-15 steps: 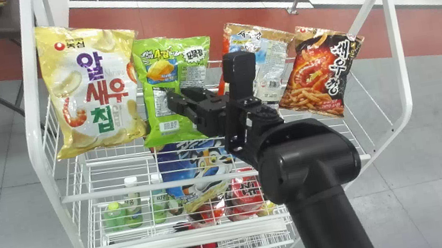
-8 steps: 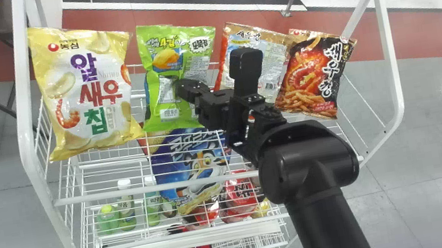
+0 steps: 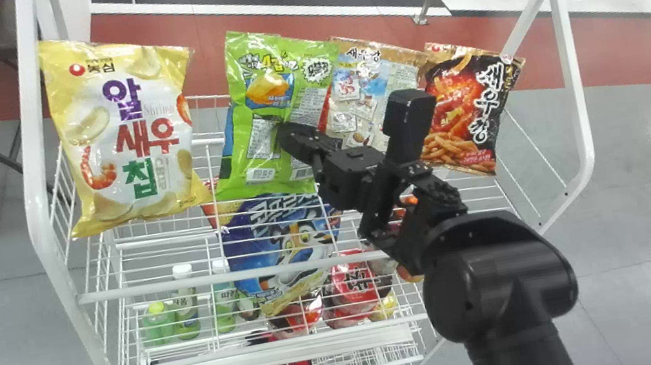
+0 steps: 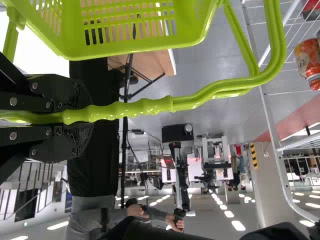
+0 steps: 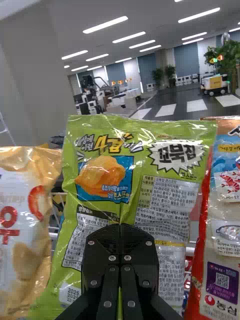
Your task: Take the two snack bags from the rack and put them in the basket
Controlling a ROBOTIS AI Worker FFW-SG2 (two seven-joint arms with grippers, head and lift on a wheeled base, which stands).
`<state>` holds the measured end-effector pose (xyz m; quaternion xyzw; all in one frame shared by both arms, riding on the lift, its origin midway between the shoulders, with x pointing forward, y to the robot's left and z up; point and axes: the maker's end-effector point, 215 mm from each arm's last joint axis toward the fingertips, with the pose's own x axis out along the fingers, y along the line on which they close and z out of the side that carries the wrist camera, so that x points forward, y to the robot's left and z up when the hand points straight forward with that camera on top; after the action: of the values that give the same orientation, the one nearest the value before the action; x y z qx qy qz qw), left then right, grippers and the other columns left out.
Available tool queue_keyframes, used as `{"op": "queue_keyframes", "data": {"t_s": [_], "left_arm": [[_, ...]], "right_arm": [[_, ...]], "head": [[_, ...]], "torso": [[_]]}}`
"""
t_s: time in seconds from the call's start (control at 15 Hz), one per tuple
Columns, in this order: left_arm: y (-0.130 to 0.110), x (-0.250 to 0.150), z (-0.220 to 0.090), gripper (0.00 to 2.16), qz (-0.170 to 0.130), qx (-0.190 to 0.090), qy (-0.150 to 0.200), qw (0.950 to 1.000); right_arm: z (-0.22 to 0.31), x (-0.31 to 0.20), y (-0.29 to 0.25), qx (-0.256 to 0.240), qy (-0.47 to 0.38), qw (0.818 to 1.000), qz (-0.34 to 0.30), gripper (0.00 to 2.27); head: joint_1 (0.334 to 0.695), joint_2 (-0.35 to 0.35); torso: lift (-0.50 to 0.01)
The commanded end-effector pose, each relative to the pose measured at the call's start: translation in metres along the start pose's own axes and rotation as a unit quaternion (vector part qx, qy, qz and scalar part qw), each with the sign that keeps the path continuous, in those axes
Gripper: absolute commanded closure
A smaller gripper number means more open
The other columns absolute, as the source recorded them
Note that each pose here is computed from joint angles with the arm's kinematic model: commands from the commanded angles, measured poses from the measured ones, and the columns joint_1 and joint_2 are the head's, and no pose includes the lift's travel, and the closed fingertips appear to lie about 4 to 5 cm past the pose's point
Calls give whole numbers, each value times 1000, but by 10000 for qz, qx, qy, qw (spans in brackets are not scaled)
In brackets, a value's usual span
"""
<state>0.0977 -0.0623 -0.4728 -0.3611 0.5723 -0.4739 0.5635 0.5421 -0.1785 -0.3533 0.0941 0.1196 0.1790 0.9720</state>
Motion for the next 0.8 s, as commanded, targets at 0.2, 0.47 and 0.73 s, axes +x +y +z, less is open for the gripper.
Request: {"op": "queue_keyframes", "data": {"t_s": [0.2, 0.47, 0.73], "left_arm": [[-9, 2, 7, 1571, -60, 91, -61, 9999], [-16, -1, 10, 1571, -80, 178, -132, 9997], [-23, -5, 19, 1571, -128, 302, -242, 9992]], "right_arm": [[20, -50, 30, 58, -28, 9993, 374, 2250], [10, -123, 23, 333, 424, 9982, 274, 2253], [-23, -196, 4, 743, 1452, 9866, 8, 2250]], "head": [[695, -350], [695, -350], [695, -350]], "torso": [[-9], [-9], [-9]]}}
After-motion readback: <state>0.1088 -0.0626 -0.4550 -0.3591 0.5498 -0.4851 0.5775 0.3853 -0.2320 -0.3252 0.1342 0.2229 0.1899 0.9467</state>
